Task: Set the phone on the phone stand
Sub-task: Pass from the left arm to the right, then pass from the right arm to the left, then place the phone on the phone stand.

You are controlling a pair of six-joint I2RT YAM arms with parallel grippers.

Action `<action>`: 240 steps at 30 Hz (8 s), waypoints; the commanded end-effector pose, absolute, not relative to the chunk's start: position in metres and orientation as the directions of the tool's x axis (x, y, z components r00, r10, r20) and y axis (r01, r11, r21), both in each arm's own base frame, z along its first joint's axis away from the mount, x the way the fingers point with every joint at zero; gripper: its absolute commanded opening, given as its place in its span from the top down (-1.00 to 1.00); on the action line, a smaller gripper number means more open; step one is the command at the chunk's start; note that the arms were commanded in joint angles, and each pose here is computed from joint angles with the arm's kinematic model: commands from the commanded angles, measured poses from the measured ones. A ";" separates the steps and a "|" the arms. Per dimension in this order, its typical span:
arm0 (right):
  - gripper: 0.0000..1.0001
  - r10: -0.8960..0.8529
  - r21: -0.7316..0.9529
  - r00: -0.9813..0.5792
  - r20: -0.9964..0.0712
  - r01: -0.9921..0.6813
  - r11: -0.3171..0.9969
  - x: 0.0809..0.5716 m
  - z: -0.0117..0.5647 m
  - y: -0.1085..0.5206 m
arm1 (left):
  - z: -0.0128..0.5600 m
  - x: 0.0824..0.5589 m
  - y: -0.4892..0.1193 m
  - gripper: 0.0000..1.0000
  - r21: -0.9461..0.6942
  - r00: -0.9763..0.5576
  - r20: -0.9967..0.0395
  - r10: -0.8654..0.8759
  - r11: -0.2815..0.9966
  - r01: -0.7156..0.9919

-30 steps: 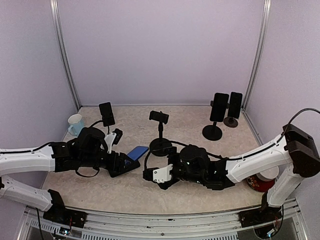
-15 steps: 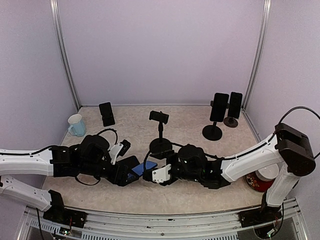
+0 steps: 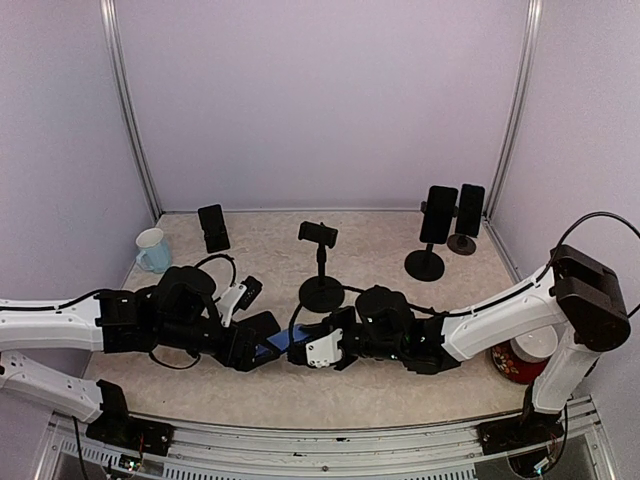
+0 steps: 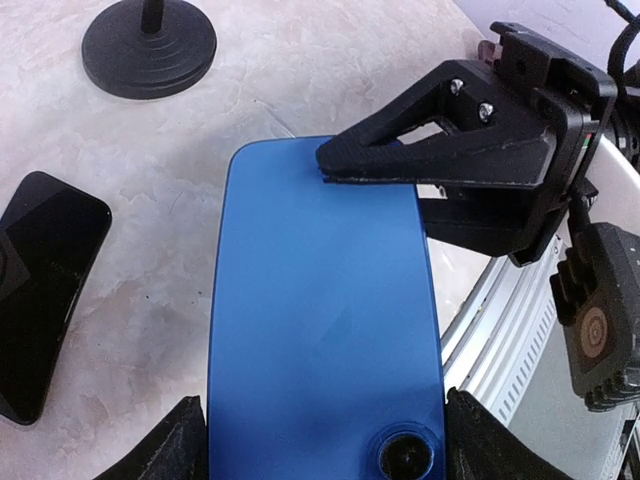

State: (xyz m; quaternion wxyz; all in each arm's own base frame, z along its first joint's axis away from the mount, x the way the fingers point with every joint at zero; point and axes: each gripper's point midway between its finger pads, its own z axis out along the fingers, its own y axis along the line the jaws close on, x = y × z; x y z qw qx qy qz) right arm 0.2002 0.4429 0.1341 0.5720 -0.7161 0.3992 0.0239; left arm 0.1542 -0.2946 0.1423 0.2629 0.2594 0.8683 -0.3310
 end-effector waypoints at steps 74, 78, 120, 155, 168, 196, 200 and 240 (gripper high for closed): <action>1.00 -0.349 -0.462 0.316 -0.882 -0.722 0.515 0.217 0.233 0.431 | 0.289 0.226 -0.301 -0.84 -0.535 -0.462 -0.838 -0.290 0.601 0.594; 1.00 -0.342 -0.454 0.311 -0.887 -0.727 0.516 0.217 0.232 0.433 | 0.287 0.226 -0.302 -0.76 -0.537 -0.466 -0.837 -0.288 0.597 0.596; -1.00 -0.359 -0.380 0.194 -0.913 -0.725 0.575 0.221 0.216 0.414 | 0.294 0.277 -0.249 0.03 -0.393 -0.369 -0.896 -0.247 0.827 0.401; -1.00 -0.395 -0.395 0.142 -0.907 -0.607 0.689 0.225 0.213 0.321 | 0.283 0.457 -0.141 0.23 -0.245 -0.282 -0.912 -0.297 0.947 -0.207; -1.00 -0.404 -0.392 0.128 -0.906 -0.612 0.687 0.231 0.203 0.320 | 0.261 0.497 -0.119 0.27 -0.204 -0.282 -0.908 -0.311 0.914 -0.351; -1.00 -0.450 -0.408 0.101 -0.888 -0.624 0.666 0.237 0.181 0.328 | 0.229 0.566 -0.087 0.28 -0.199 -0.239 -0.908 -0.343 0.857 -0.475; -1.00 -0.453 -0.410 0.101 -0.886 -0.627 0.662 0.237 0.180 0.330 | 0.223 0.572 -0.085 0.28 -0.200 -0.240 -0.907 -0.345 0.856 -0.476; -1.00 -0.467 -0.418 0.101 -0.879 -0.637 0.648 0.238 0.172 0.335 | 0.199 0.589 -0.084 0.28 -0.158 -0.274 -0.907 -0.321 0.859 -0.487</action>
